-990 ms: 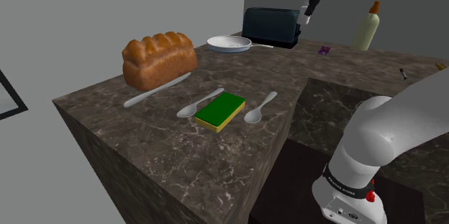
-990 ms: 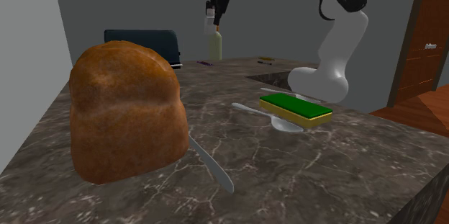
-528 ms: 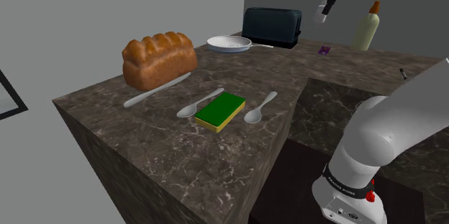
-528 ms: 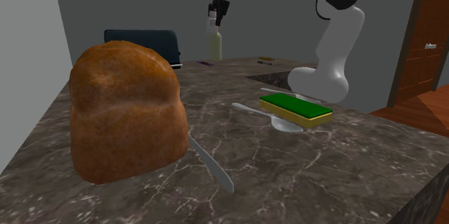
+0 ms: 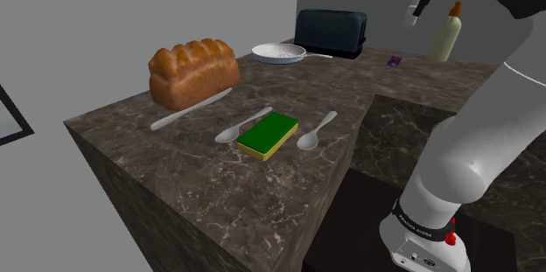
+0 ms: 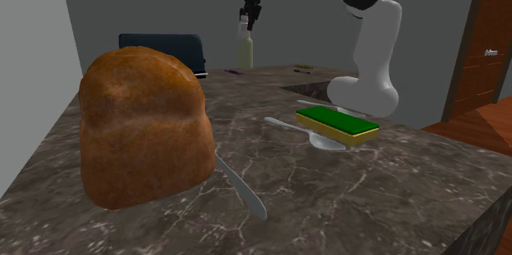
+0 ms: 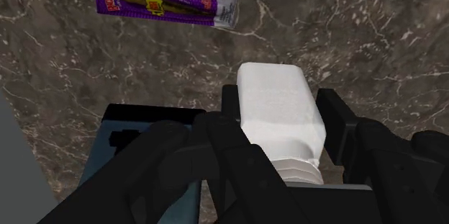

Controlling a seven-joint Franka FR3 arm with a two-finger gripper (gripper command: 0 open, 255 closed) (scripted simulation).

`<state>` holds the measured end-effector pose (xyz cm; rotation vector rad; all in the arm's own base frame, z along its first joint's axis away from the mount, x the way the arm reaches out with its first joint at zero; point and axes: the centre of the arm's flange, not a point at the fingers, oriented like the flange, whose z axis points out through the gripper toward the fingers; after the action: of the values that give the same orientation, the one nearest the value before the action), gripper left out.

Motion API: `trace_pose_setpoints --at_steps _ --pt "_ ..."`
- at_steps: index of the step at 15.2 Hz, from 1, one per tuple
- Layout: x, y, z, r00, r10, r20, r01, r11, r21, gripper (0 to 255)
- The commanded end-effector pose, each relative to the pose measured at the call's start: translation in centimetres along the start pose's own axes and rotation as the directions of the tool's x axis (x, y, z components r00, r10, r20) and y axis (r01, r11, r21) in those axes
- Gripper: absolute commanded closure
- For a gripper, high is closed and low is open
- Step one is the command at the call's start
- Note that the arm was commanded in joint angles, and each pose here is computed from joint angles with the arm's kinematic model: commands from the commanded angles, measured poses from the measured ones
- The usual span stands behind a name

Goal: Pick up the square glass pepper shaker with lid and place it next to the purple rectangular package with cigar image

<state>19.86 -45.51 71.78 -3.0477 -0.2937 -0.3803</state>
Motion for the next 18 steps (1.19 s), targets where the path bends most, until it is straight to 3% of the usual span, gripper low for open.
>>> trace_pose_setpoints --at_steps 1,3,18 --pt "-1.5 1.9 -0.6 1.000 -0.005 0.001 0.005 1.000 -0.002 255" --pt "-3.4 4.7 -1.2 1.000 -0.005 0.001 0.005 1.000 -0.002 255" --pt "-5.4 4.9 6.5 1.000 -0.005 0.001 0.005 1.000 -0.002 255"
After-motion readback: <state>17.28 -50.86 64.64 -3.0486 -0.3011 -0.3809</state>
